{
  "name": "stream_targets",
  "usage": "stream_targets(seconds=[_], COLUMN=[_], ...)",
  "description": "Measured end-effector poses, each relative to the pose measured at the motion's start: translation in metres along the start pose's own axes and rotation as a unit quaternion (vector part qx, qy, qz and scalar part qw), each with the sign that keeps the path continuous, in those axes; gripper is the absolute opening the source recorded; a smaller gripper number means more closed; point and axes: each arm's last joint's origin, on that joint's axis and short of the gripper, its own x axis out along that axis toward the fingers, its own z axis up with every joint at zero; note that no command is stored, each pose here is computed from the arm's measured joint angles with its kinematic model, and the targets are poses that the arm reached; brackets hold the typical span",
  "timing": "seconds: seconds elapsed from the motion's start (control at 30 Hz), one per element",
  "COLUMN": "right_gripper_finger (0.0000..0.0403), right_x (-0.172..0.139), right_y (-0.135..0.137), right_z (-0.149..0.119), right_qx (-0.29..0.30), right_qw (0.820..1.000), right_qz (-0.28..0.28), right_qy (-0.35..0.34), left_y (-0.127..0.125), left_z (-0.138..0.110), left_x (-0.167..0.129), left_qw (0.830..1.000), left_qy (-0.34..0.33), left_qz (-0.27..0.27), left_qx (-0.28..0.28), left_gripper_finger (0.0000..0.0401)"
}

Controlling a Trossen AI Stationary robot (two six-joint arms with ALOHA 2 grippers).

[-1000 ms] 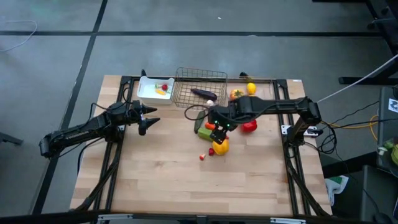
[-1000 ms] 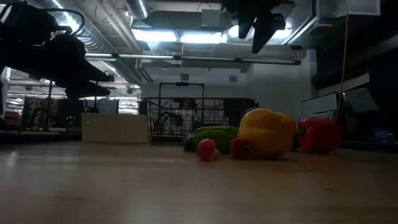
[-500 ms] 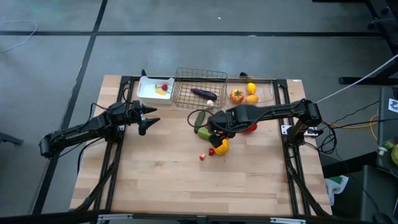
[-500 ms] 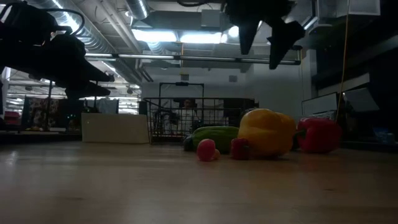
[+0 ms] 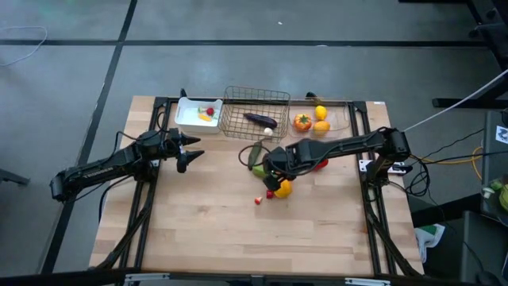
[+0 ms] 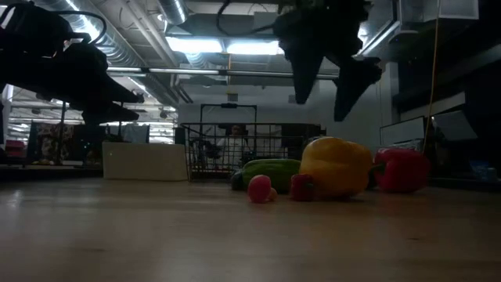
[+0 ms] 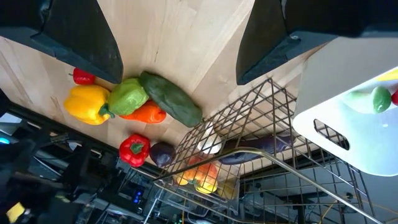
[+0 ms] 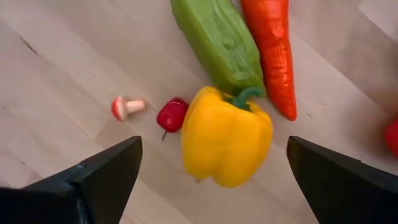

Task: Sort produce into baskets
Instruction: Put the yellow bell pepper into the wire basket

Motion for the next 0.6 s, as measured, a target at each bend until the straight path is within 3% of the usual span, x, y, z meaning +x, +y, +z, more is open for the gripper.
stream_targets(seconds=[0.6], right_gripper_finger=[0.0399], right_x=[0.038], right_y=[-0.014], right_z=[-0.010], right_qx=[0.006], right_qw=[1.000], right_qz=[0.001], right_qy=[0.013], left_y=[0.000], left_z=[0.000], left_x=[0.000], left_qw=[1.000], left_qy=[0.000], left_qz=[0.000], left_qx=[0.000], left_gripper_finger=[0.0310])
